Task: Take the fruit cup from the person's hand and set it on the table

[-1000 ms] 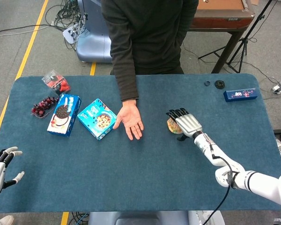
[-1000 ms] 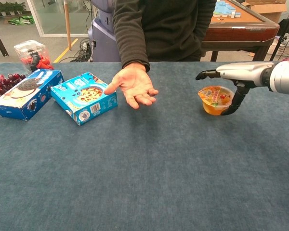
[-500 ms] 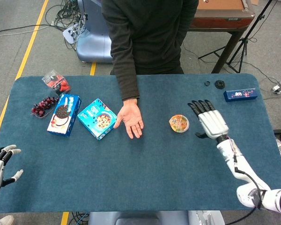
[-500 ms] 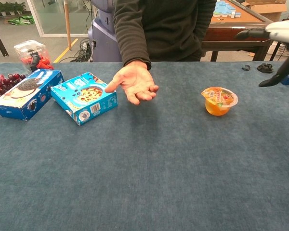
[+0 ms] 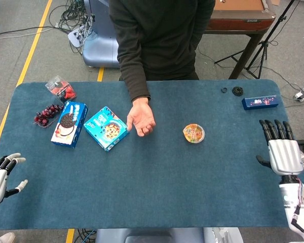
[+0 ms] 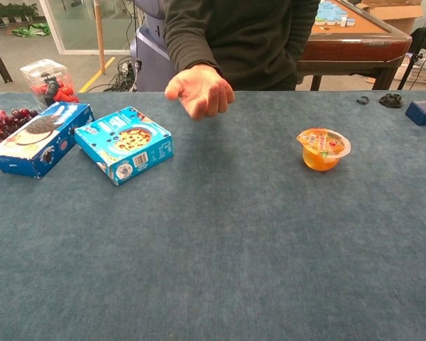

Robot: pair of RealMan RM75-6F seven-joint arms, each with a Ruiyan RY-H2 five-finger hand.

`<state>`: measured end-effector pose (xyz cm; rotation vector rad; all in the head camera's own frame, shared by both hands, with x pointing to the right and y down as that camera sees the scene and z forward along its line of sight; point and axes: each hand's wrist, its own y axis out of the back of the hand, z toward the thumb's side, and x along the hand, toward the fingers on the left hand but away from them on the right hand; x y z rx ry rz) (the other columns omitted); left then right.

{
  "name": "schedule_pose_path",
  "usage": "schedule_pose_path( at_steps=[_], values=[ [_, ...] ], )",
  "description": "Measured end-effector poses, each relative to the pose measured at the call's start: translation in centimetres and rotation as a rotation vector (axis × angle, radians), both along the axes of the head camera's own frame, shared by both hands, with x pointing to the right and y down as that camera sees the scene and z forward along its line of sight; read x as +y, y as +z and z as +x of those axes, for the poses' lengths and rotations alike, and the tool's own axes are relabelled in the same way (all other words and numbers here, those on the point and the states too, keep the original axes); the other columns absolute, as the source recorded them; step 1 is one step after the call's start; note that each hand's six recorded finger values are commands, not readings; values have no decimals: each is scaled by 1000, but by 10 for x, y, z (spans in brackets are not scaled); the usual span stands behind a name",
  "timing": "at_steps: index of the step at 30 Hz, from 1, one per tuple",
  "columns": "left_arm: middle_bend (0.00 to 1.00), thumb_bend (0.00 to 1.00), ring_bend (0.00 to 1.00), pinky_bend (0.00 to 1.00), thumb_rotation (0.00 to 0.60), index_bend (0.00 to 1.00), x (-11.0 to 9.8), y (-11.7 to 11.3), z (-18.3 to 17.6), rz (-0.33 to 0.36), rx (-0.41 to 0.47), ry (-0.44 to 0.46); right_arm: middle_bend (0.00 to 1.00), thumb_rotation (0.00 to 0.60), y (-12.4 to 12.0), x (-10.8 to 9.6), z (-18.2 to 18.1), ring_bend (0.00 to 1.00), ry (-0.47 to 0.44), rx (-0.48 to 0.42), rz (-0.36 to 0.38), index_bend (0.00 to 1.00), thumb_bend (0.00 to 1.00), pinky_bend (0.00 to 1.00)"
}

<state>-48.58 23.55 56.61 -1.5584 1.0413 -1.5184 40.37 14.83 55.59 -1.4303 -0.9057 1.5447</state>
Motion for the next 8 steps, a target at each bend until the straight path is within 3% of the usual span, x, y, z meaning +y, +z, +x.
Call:
schedule_pose_path(
  at_steps=[4,8],
  values=[
    [219,200,193,253,600,312,-2,-1,1,8,1,3,103,600,-6,24,11,0,30,-2,16,0,115,0],
    [218,200,193,253,600,312,-2,-3,2,11,-2,4,103,600,-5,36,16,0,50,-23,18,0,116,0]
  ],
)
